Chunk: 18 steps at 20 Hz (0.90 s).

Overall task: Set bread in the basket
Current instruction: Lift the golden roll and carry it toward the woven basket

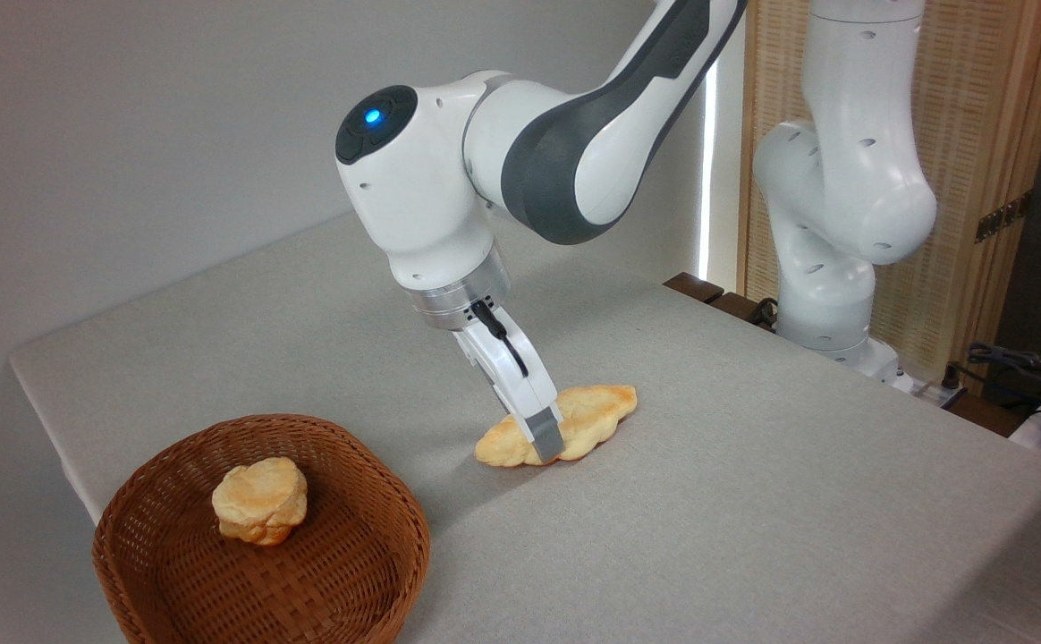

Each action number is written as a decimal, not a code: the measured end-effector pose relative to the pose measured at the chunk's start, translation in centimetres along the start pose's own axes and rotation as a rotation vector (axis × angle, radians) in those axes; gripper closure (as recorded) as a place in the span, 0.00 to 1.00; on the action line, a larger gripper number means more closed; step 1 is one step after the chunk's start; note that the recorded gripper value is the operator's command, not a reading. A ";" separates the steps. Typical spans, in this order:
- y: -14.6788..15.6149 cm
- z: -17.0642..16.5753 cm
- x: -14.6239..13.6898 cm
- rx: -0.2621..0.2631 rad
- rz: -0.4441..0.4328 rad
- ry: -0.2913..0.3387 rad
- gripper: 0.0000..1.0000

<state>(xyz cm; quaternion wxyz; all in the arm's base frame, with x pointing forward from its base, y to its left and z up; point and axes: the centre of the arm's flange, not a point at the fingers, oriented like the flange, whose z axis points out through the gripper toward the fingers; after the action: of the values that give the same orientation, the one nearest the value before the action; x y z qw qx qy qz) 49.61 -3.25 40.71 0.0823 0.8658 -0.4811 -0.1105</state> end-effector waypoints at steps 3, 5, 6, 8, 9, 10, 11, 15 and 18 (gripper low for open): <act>0.0 -0.2 0.0 0.003 0.000 0.002 0.58; -0.1 -0.7 0.1 0.011 0.001 0.009 0.58; -0.1 -1.3 0.1 0.018 0.001 0.014 0.57; -0.2 -2.3 0.2 0.027 0.002 0.022 0.54; -0.2 -2.8 0.3 0.030 0.002 0.028 0.54; -0.1 -3.8 0.4 0.036 0.000 0.047 0.54; -0.1 -4.4 0.5 0.039 -0.001 0.059 0.54; -0.2 -7.7 1.0 0.075 -0.004 0.128 0.55; -0.3 -10.0 1.2 0.113 -0.003 0.164 0.55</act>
<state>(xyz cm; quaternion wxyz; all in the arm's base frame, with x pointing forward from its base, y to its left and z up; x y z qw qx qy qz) 53.14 -3.78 50.14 0.0723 0.8759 -0.4770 -0.0117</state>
